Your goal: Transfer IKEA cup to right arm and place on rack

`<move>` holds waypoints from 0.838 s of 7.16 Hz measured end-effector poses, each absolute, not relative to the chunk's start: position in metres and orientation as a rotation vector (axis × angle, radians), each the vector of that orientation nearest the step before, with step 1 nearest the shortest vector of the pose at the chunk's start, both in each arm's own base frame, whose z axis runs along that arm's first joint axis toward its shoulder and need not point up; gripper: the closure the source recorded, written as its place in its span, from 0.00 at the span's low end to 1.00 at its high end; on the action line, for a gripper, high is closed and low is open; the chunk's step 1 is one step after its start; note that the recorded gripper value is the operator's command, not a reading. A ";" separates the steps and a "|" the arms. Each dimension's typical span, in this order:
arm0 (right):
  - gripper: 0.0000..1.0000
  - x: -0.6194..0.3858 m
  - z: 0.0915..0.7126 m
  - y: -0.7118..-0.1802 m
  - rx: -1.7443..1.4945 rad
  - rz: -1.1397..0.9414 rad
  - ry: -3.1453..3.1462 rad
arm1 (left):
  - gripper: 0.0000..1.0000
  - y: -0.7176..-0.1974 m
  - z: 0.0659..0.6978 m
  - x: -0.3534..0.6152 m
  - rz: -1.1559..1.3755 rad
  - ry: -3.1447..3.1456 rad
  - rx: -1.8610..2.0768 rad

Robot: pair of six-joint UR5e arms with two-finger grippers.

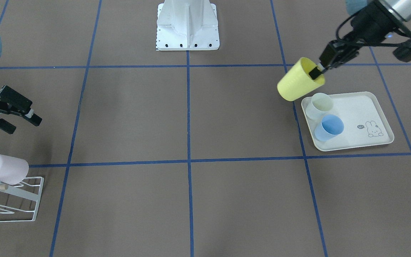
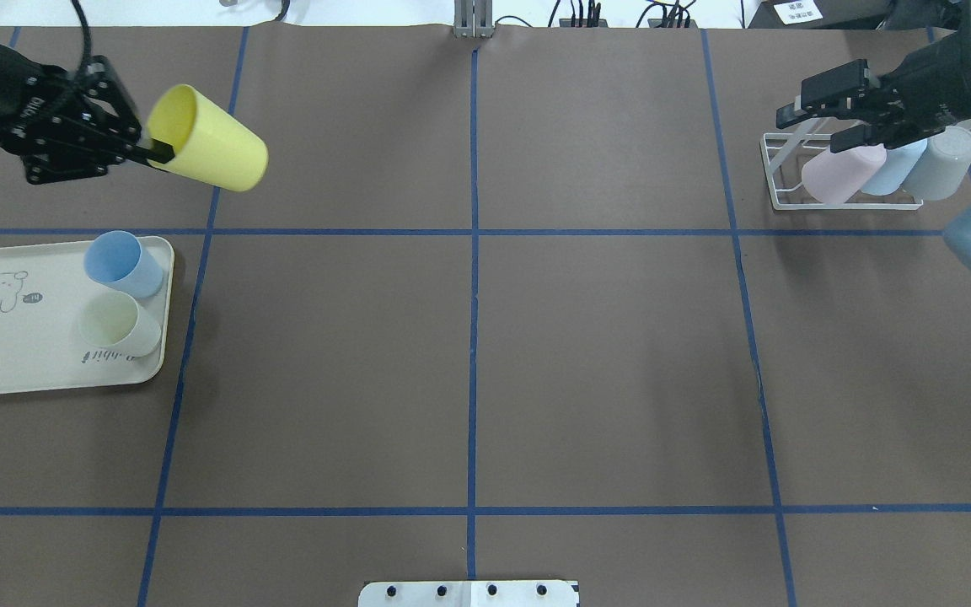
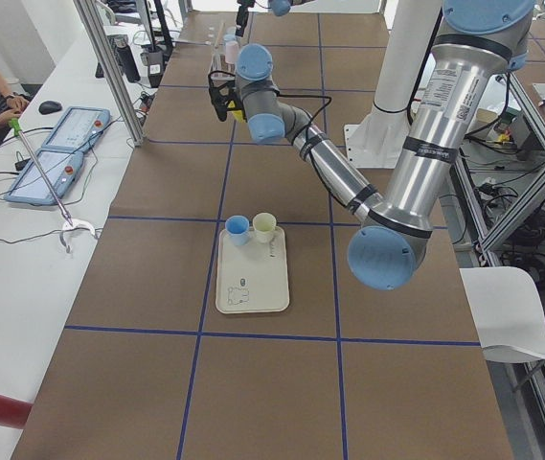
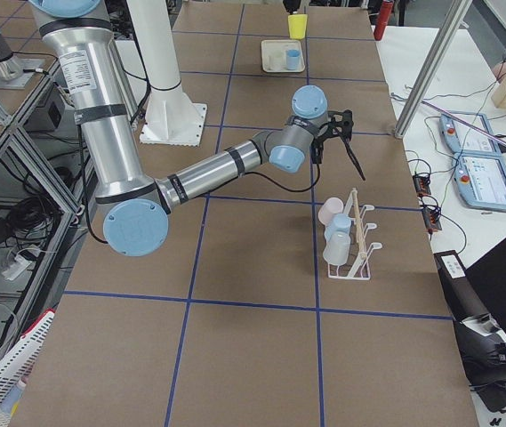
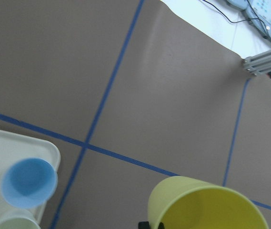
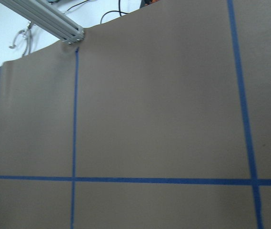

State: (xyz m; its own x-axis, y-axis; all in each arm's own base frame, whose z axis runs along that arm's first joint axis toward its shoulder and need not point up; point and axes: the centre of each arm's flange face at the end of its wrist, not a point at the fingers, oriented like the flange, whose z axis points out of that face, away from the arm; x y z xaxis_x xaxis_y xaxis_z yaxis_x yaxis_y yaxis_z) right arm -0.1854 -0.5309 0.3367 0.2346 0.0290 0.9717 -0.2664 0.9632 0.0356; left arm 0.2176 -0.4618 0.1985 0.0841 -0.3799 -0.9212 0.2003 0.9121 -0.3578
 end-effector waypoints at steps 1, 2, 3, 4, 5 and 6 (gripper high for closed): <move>0.02 -0.196 0.323 -0.517 0.192 0.220 -1.416 | 1.00 -0.449 0.166 0.247 -0.398 1.473 -0.193; 0.02 -0.204 0.309 -0.503 0.182 0.216 -1.502 | 1.00 -0.436 0.141 0.274 -0.372 1.506 -0.241; 0.03 -0.209 0.297 -0.491 0.181 0.198 -1.587 | 1.00 -0.421 0.125 0.295 -0.384 1.545 -0.299; 0.03 -0.212 0.280 -0.479 0.173 0.180 -1.680 | 1.00 -0.404 0.112 0.315 -0.426 1.614 -0.349; 0.04 -0.214 0.259 -0.471 0.148 0.173 -1.777 | 1.00 -0.390 0.104 0.330 -0.479 1.696 -0.398; 0.05 -0.219 0.243 -0.459 0.114 0.178 -1.887 | 1.00 -0.382 0.099 0.334 -0.523 1.768 -0.452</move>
